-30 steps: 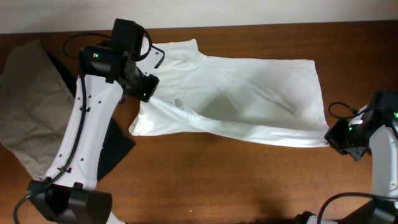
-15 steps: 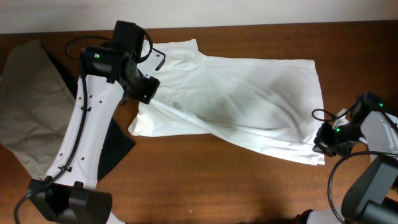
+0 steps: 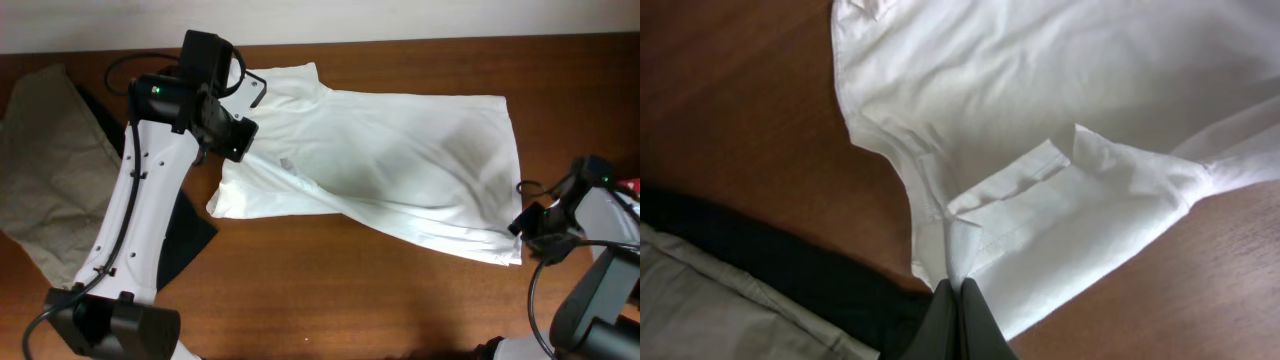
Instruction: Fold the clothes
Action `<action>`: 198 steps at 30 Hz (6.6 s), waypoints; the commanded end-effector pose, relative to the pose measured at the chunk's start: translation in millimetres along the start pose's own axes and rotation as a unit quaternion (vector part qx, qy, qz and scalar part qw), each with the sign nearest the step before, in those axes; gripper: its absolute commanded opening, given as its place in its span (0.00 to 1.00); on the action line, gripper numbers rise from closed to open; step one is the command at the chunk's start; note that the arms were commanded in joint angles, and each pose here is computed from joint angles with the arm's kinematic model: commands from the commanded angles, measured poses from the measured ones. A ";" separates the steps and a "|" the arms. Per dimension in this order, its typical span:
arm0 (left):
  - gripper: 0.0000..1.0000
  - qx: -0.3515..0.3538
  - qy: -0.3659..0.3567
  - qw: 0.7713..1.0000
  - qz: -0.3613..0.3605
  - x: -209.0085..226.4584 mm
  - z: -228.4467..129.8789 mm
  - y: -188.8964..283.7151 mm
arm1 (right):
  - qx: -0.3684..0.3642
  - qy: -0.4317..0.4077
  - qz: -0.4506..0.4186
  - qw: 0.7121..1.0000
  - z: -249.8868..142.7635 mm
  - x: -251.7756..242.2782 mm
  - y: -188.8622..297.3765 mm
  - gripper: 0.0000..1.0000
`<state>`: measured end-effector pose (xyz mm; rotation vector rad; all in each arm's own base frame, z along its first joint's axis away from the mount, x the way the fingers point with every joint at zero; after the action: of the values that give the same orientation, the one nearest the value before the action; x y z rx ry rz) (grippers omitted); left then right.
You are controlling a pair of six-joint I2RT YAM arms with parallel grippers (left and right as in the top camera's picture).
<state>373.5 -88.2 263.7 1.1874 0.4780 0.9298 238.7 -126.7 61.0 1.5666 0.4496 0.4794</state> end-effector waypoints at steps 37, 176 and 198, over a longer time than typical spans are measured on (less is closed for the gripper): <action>0.00 0.035 0.019 0.997 0.069 24.4 -17.5 7.0 | -0.018 0.148 0.170 0.974 -8.0 44.6 83.8 0.04; 0.84 -0.193 0.042 0.980 -0.007 83.7 98.6 -139.2 | -0.164 0.179 0.230 0.942 74.6 111.3 125.5 0.75; 0.00 -0.262 0.052 0.958 -0.105 70.3 128.1 -273.1 | -0.139 0.179 0.218 0.949 64.1 110.8 118.5 0.76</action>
<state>605.6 -111.5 58.1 0.6726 0.3817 0.9461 361.5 -125.0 173.4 1.3253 0.2930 1.1090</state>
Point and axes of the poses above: each gripper's point midway between its finger pads, its own y axis back along the fingers, its own x axis along the line the jaws close on, z = x × y, the point moved 4 cm from there along y, back along the fingers, and after that the axes turned 6 degrees about -y, right-handed, at the moved point
